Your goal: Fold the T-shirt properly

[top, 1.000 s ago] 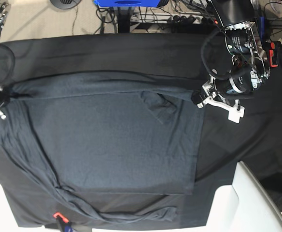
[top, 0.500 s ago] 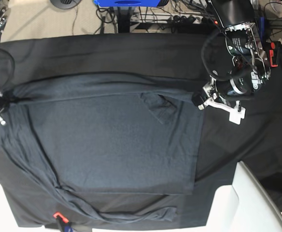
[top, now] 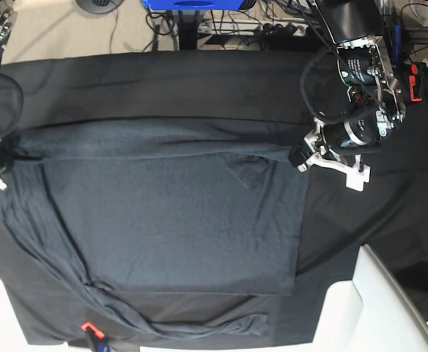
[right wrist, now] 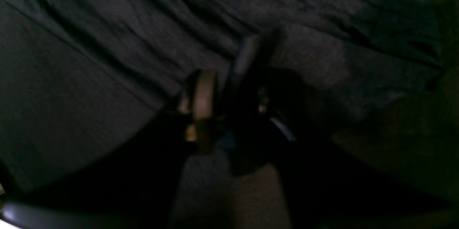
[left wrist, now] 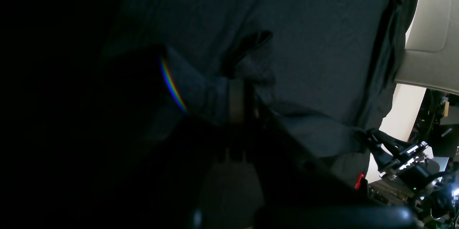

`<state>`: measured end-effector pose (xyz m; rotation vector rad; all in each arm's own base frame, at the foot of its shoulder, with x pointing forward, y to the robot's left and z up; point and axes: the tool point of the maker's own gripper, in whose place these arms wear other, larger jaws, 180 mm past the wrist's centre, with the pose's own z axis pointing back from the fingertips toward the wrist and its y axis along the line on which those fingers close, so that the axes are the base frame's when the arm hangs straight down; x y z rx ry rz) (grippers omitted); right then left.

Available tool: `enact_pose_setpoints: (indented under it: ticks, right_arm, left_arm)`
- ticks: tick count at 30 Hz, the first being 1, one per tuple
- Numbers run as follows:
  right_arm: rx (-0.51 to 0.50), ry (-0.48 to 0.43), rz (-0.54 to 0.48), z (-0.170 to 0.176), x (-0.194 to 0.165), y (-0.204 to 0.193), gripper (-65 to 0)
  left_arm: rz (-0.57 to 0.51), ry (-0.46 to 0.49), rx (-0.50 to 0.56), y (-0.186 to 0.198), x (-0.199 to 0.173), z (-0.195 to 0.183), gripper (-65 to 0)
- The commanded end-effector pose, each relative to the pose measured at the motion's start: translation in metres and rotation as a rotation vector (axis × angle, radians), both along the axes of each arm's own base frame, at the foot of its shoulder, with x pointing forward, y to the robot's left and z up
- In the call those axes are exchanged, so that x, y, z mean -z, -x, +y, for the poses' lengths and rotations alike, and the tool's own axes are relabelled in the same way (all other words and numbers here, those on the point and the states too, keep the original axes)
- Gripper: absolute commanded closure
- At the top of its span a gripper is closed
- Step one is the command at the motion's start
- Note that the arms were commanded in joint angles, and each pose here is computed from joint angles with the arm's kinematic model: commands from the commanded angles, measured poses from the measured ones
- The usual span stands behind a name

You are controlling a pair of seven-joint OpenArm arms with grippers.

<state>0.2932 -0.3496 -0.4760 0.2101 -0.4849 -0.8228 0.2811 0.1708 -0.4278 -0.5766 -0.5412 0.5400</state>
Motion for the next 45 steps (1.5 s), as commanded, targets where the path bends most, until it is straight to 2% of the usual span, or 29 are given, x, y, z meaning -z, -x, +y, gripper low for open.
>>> enact_pose_setpoints:
  ticks: [1, 4, 7, 9, 11, 14, 16, 19, 22, 27, 30, 33, 35, 41, 45]
  right_arm:
    - [0.011, 0.036, -0.057, -0.015, -0.019, -0.015, -22.5]
    - [0.021, 0.05, -0.08, -0.019, -0.022, -0.019, -30.0]
    - [0.032, 0.104, -0.142, -0.027, -0.034, -0.028, -38.6]
    - [0.033, 0.148, -0.19, -0.032, -0.045, -0.031, -45.6]
    - [0.01, 0.199, -0.247, -0.036, -0.058, -0.034, -49.4]
    - [-0.05, 0.262, -0.351, -0.036, -0.082, -0.034, -48.9]
    - [-0.006, 0.25, -0.397, -0.043, -0.093, -0.022, -47.4]
    - [0.131, 0.14, -0.427, -0.048, -0.087, 0.018, -45.6]
    - [0.193, 0.046, -0.398, -0.041, -0.068, 0.045, -45.9]
    - [0.227, -0.014, -0.322, -0.028, -0.034, 0.066, -46.1]
    - [0.248, -0.042, -0.295, -0.027, -0.021, 0.069, -46.1]
    - [0.235, -0.076, -0.311, -0.022, -0.014, 0.062, -45.6]
    - [0.223, -0.085, -0.317, -0.022, -0.011, 0.06, -45.5]
    - [0.25, -0.127, -0.3, -0.019, 0.001, 0.056, -45.5]
    - [0.288, -0.104, -0.311, -0.033, 0.003, 0.052, -45.3]
  left_arm:
    - [-0.045, -0.004, -0.006, -0.01, -0.011, 0.004, 0.0]
    - [-0.052, -0.009, -0.006, -0.011, -0.013, 0.005, 0.0]
    - [-0.056, -0.012, -0.008, -0.012, -0.014, 0.006, 0.0]
    - [-0.096, -0.029, -0.026, -0.018, -0.022, 0.011, -16.1]
    - [-0.146, -0.057, -0.048, -0.022, -0.033, 0.017, -29.6]
    - [-0.221, -0.102, -0.062, -0.026, -0.054, 0.024, -46.4]
    - [-0.262, -0.134, -0.054, -0.026, -0.069, 0.027, -54.3]
    - [-0.303, -0.176, -0.037, -0.017, -0.086, 0.027, -61.1]
    - [-0.282, -0.186, -0.024, 0.0, -0.083, 0.023, -61.9]
    - [-0.175, -0.191, -0.013, 0.042, -0.054, 0.023, -61.7]
    - [-0.126, -0.198, -0.005, 0.061, -0.043, 0.025, -61.7]
    - [-0.098, -0.213, -0.022, 0.073, -0.039, 0.034, -61.7]
    - [-0.101, -0.224, -0.043, 0.077, -0.04, 0.044, -61.7]
    - [-0.161, -0.284, -0.005, 0.091, -0.047, 0.063, -61.7]
    - [-0.181, -0.318, 0.02, 0.1, -0.05, 0.073, -61.7]
